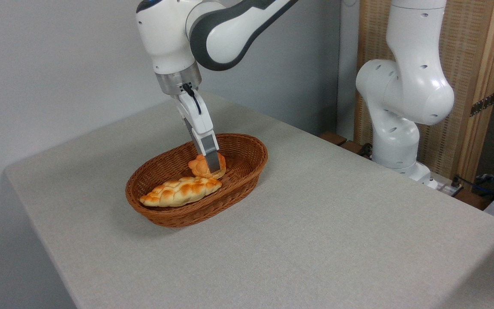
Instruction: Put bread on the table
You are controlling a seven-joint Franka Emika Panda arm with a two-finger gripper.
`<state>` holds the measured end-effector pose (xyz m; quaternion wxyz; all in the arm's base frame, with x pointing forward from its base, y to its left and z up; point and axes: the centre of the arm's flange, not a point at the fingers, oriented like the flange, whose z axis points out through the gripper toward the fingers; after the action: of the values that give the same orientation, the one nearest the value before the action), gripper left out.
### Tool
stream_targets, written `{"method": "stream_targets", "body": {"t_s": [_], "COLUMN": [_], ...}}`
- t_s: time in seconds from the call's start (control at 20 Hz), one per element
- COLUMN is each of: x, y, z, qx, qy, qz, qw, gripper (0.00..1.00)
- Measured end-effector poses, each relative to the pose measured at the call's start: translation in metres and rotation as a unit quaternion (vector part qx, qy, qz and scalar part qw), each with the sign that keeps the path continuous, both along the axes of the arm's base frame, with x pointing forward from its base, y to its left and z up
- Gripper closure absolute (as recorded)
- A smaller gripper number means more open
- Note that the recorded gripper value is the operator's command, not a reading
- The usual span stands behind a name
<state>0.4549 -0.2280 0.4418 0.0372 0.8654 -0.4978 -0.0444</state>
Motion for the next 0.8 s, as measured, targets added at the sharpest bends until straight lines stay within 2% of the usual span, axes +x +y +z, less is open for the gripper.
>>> {"method": "stream_targets", "body": {"t_s": [0.3,0.4,0.5,0.6,0.7,0.8], "x": [0.0,-0.001,-0.001,-0.001,-0.001,-0.001], "y": [-0.003,-0.004,-0.005,-0.006,-0.006,-0.006], "z": [-0.012,-0.016,-0.018,-0.02,-0.02,-0.02], "qx": [-0.003,-0.002,-0.002,-0.002,-0.002,-0.002], "qy": [-0.006,-0.003,-0.001,0.0,0.0,0.0], "qz": [-0.002,-0.003,-0.004,-0.005,-0.006,-0.008], "qw": [1.0,1.0,1.0,1.0,1.0,1.0], "gripper": [0.03,0.1,0.34,0.44,0.5,0.5]}}
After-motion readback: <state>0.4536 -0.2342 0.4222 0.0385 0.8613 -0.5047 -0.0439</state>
